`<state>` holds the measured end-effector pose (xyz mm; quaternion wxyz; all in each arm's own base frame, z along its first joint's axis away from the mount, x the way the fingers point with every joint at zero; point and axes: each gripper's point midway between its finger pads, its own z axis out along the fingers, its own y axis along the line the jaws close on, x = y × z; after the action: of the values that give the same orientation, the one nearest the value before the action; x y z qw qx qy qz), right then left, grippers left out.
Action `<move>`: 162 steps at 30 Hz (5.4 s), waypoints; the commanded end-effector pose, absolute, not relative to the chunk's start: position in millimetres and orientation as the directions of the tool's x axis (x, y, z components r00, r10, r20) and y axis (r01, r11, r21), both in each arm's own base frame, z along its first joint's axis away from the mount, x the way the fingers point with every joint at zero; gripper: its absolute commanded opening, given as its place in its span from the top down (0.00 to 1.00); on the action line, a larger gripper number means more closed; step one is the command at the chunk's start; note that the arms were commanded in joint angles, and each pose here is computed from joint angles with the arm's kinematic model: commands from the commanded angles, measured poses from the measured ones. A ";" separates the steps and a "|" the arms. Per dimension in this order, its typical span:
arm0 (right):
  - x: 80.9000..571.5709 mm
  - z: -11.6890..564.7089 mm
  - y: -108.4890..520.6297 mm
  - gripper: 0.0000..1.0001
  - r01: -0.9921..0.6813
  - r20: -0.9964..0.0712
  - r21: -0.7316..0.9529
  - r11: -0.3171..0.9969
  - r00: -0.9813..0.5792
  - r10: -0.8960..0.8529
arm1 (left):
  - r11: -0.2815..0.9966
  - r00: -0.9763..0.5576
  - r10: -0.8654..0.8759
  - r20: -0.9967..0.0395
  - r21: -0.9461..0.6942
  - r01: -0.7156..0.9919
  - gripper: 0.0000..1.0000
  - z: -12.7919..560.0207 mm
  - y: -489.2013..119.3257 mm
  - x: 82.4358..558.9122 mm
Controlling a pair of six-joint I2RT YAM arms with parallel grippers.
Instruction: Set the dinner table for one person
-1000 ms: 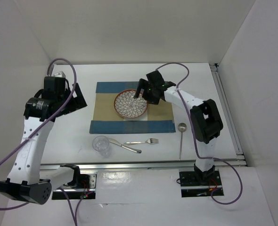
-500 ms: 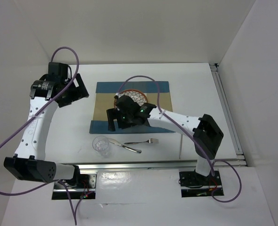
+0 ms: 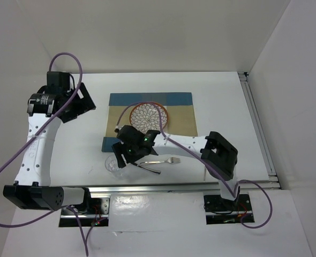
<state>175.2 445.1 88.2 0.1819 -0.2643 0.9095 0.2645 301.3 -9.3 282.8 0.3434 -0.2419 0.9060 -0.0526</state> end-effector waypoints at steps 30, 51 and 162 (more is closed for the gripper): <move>444.8 204.2 166.3 1.00 0.172 -0.696 0.208 0.963 -0.665 0.270 | 0.884 -0.688 -0.463 -0.559 -0.347 -0.313 0.06 281.3 -31.2 289.7; 545.4 96.5 116.0 0.93 0.312 -0.607 0.164 0.936 -0.716 0.345 | 0.857 -0.869 -0.421 -0.260 -0.428 -0.287 0.03 137.1 -119.0 229.2; 294.3 126.2 239.0 0.52 -0.189 -0.494 0.202 0.961 -0.867 -0.066 | 0.956 -0.857 -0.288 -0.426 -0.182 -0.231 0.05 172.9 -113.3 258.7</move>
<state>317.3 223.6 137.2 0.2705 -0.0580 0.9546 0.1100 263.0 -121.3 164.2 0.2120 -0.1146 0.9679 -0.0708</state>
